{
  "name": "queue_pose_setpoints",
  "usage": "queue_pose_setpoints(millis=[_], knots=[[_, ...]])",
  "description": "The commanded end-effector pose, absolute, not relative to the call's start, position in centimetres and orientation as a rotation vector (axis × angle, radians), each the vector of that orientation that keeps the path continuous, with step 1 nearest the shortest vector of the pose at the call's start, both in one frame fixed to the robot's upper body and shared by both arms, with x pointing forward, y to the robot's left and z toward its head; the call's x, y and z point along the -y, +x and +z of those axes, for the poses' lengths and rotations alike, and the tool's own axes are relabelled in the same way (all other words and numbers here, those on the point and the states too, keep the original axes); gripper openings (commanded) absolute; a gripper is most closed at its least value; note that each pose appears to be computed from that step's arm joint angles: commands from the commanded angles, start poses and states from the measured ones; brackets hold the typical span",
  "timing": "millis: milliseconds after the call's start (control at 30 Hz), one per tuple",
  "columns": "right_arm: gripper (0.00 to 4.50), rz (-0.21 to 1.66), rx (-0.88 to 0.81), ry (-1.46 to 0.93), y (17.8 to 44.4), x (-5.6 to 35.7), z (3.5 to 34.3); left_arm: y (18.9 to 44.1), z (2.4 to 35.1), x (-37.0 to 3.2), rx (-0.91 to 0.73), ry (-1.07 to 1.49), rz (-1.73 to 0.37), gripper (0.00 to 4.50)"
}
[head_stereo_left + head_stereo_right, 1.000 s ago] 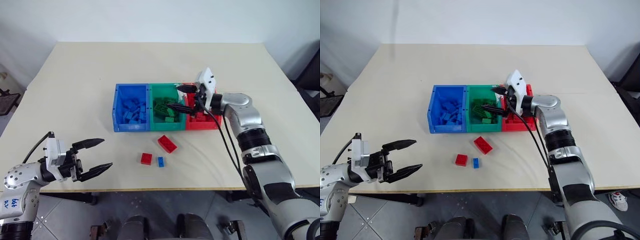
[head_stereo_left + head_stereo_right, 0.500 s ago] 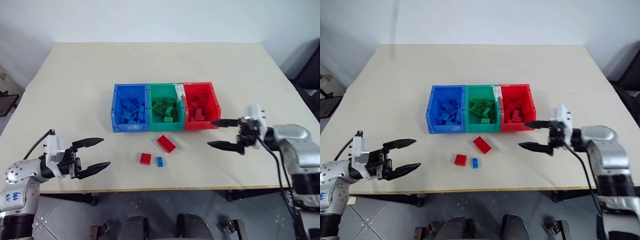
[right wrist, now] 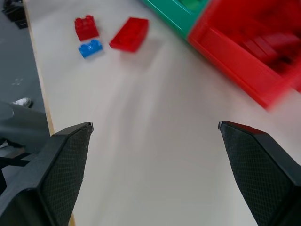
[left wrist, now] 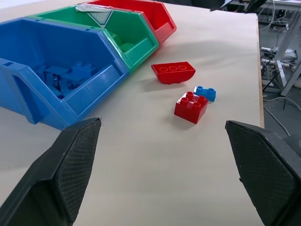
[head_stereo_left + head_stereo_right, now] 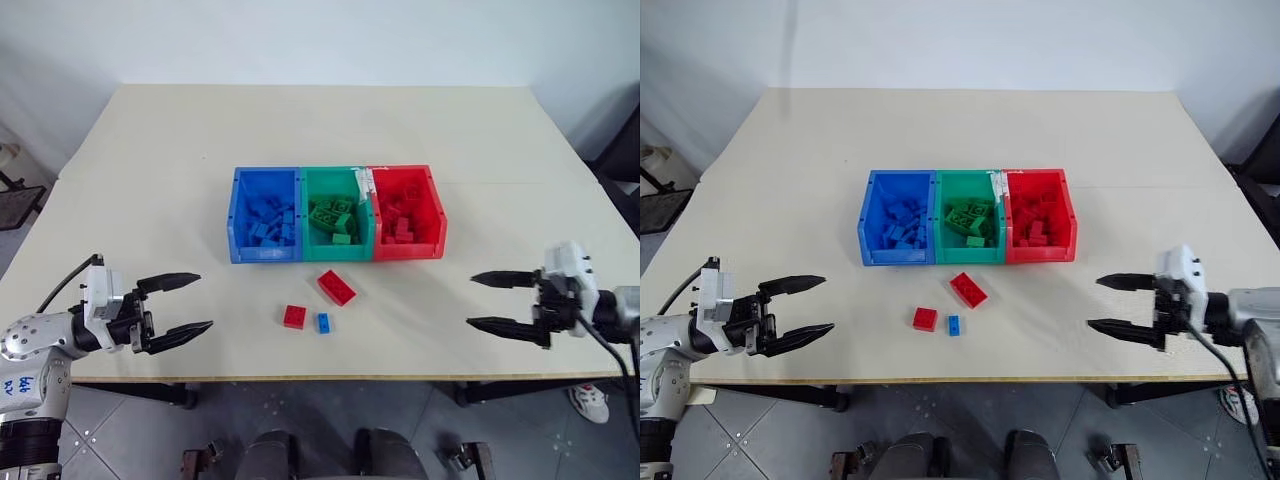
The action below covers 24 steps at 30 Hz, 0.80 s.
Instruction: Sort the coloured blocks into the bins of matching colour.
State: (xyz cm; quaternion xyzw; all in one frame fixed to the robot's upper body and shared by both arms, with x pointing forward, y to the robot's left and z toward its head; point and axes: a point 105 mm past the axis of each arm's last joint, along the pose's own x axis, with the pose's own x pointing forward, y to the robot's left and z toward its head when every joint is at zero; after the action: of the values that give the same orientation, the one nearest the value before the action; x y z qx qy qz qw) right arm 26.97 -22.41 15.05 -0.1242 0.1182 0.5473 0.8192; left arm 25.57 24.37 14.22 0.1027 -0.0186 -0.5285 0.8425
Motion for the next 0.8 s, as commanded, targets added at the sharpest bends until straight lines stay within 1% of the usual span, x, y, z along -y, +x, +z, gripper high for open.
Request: queue_pose_setpoints(millis=[33, 167, 367, 467, 600, 800], knots=[[4.47, 1.22, -0.232, -0.265, 27.0, 19.0, 15.0, 25.2, 14.8, -23.8, 0.065, 0.242, -1.134, 4.5], [4.47, 1.188, -0.28, -0.284, 28.4, 15.9, 12.8, 24.7, 14.9, -23.4, 0.069, 0.238, -1.132, 4.5], [4.47, 1.168, -0.214, -0.276, 30.9, 11.0, 11.4, 23.4, 14.9, -23.3, 0.061, 0.222, -1.123, 4.5], [4.47, 1.145, -0.198, -0.276, 31.8, 9.8, 11.0, 22.8, 14.8, -23.8, 0.045, 0.218, -1.107, 4.5], [4.47, 1.158, -0.2, -0.266, 32.3, 8.2, 10.4, 22.2, 14.8, -24.8, 0.03, 0.218, -1.077, 4.5], [4.47, 1.137, -0.198, -0.265, 33.7, 6.6, 9.9, 22.1, 15.0, -25.2, 0.036, 0.224, -1.057, 4.5]])
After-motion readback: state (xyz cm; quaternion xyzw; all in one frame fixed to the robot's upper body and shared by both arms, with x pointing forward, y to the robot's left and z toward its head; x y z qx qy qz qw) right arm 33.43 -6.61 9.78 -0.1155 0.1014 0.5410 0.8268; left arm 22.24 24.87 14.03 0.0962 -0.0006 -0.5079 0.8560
